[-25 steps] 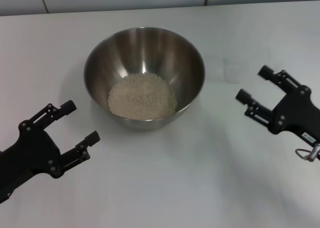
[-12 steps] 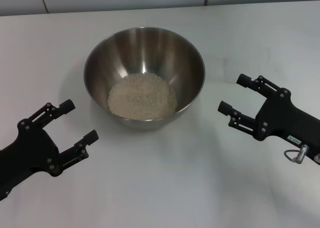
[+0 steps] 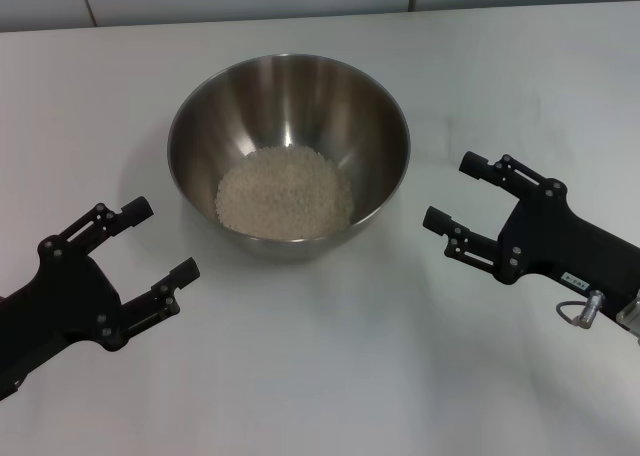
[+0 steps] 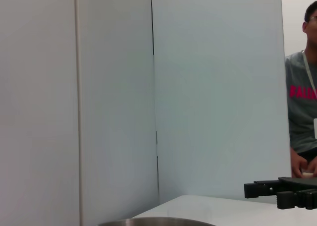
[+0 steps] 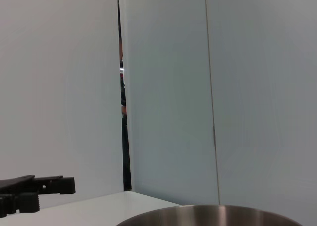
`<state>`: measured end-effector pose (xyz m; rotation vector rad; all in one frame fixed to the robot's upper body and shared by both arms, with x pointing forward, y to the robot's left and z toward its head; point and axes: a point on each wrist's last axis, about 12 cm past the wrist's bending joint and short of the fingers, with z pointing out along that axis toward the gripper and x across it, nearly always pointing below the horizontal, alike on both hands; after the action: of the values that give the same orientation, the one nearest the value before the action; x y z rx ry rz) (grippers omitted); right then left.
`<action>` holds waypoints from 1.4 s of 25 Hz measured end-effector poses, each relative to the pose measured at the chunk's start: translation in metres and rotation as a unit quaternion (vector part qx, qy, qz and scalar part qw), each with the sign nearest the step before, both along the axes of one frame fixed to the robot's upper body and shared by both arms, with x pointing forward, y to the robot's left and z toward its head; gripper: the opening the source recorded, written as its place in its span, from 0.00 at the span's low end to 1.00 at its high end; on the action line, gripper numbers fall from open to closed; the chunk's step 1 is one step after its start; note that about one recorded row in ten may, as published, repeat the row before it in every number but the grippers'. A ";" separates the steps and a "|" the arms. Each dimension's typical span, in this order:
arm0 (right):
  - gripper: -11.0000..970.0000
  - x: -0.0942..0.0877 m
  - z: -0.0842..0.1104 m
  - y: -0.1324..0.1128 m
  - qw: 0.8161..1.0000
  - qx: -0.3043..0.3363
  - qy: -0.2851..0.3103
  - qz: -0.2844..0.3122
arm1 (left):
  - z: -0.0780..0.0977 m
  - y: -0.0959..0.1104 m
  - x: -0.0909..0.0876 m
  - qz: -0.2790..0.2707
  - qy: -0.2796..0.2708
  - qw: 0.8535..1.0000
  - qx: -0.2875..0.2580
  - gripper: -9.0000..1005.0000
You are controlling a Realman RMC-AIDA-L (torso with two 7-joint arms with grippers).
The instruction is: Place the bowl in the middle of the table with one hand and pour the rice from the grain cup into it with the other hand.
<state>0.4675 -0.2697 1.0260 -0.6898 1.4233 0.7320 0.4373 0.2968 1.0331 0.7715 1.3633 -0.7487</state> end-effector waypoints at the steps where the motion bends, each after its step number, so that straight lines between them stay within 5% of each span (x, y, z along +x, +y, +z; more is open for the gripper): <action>1: 0.81 0.000 0.000 0.000 1.000 0.000 0.000 0.000 | 0.000 0.000 0.000 0.000 0.000 1.000 0.000 0.79; 35: 0.81 0.003 0.000 0.002 1.000 -0.006 0.001 0.008 | -0.001 -0.002 0.002 0.000 0.001 1.000 0.002 0.79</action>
<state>0.4703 -0.2677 1.0263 -0.7099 1.4263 0.7366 0.4397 0.2947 1.0326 0.7744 1.3677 -0.7468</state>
